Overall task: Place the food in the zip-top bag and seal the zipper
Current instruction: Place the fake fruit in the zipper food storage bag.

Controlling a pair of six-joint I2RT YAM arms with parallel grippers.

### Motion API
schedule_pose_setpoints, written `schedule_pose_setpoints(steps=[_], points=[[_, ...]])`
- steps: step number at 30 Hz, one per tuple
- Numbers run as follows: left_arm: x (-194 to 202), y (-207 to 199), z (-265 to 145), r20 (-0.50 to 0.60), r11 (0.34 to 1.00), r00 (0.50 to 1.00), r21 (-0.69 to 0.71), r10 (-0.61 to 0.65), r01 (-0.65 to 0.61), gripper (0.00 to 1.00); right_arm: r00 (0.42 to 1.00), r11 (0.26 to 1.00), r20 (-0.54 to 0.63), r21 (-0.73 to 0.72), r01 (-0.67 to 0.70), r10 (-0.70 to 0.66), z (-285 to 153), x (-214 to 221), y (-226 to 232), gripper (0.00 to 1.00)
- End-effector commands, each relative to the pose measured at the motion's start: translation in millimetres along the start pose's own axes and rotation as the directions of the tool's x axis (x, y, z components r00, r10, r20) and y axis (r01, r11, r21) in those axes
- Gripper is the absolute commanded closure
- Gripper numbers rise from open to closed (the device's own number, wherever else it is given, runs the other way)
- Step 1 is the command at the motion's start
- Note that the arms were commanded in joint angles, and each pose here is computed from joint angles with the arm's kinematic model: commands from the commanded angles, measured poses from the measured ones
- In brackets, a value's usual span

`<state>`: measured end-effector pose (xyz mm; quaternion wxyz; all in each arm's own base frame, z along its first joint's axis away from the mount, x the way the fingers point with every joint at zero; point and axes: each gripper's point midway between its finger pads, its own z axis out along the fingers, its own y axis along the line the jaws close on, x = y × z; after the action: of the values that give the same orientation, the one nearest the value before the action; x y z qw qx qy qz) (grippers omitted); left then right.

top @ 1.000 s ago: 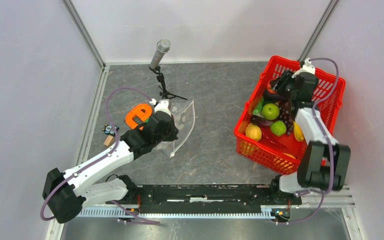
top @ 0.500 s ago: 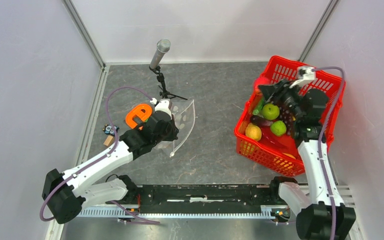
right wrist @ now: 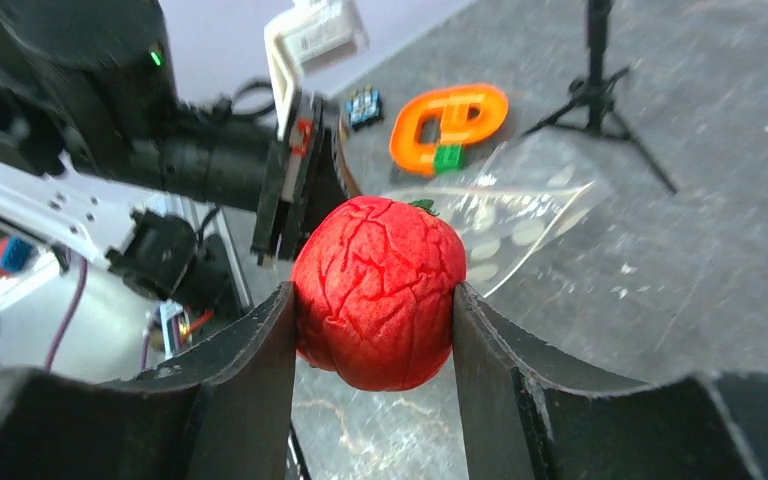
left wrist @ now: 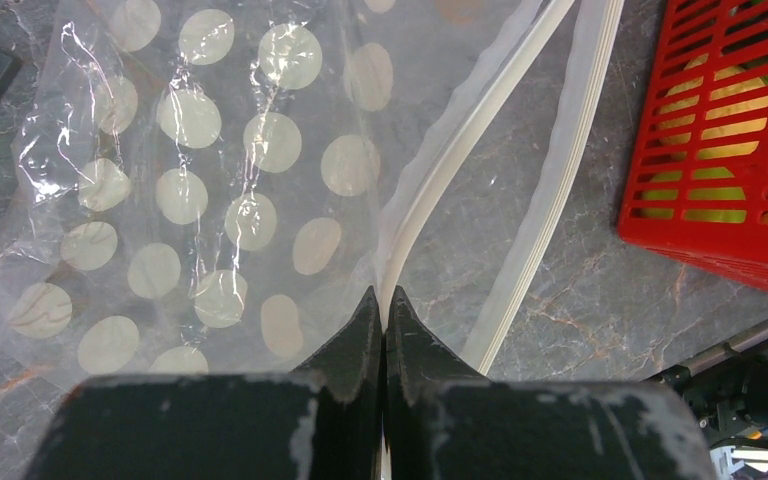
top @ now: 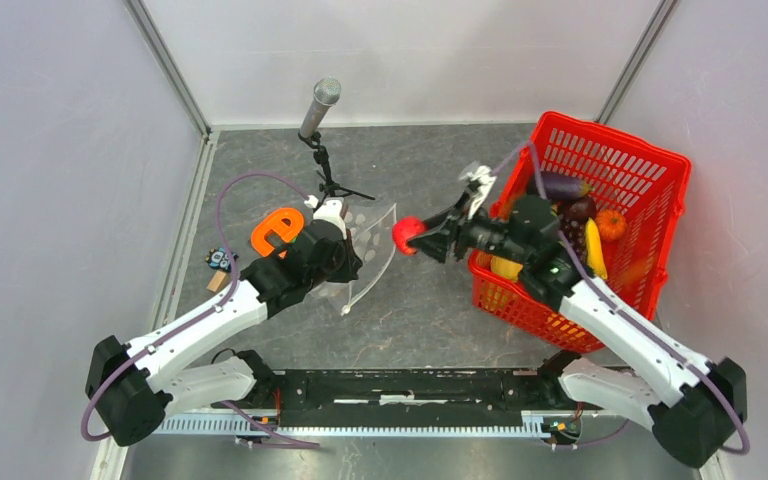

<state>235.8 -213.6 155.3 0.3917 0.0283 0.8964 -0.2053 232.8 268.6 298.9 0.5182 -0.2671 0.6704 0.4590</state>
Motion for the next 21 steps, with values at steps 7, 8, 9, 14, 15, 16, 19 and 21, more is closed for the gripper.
schedule_pose_setpoints(steps=[7, 8, 9, 14, 15, 16, 19, 21], points=[[-28.4, -27.1, -12.4, 0.057, 0.995, 0.998, 0.103, -0.024, 0.018, 0.98, 0.997, 0.988, -0.055, 0.145, 0.059, -0.051, 45.5, 36.9, -3.2, 0.66], [-28.6, -29.0, -14.2, 0.054, 0.993, 0.998, 0.113, -0.027, 0.021, 0.98, 0.998, 0.985, -0.048, 0.163, 0.049, -0.041, 48.5, 38.7, -6.0, 0.65], [-28.4, -31.2, -15.7, 0.05, 0.992, 0.998, 0.125, -0.032, 0.025, 0.98, 0.999, 0.985, -0.045, 0.171, 0.037, -0.029, 51.6, 40.4, -7.2, 0.65], [-30.2, -35.2, -21.7, 0.051, 0.988, 0.998, 0.148, -0.046, 0.038, 0.98, 0.999, 0.973, -0.041, 0.231, -0.02, 0.031, 61.2, 49.5, -15.4, 0.59], [-31.0, -34.9, -22.6, 0.052, 0.988, 0.997, 0.146, -0.049, 0.041, 0.98, 0.999, 0.966, -0.032, 0.257, -0.035, 0.044, 60.9, 50.0, -19.9, 0.57], [-31.6, -35.6, -23.6, 0.052, 0.988, 0.997, 0.149, -0.054, 0.046, 0.98, 0.998, 0.96, -0.032, 0.276, -0.042, 0.053, 61.2, 50.9, -23.2, 0.55], [-37.2, -40.0, -28.8, 0.065, 0.984, 0.996, 0.168, -0.066, 0.054, 0.98, 0.996, 0.948, -0.076, 0.317, -0.022, 0.048, 62.8, 55.7, -29.7, 0.46], [-41.5, -43.8, -32.2, 0.072, 0.982, 0.995, 0.183, -0.069, 0.054, 0.98, 0.996, 0.951, -0.081, 0.309, -0.009, 0.036, 63.7, 53.5, -26.3, 0.42]])
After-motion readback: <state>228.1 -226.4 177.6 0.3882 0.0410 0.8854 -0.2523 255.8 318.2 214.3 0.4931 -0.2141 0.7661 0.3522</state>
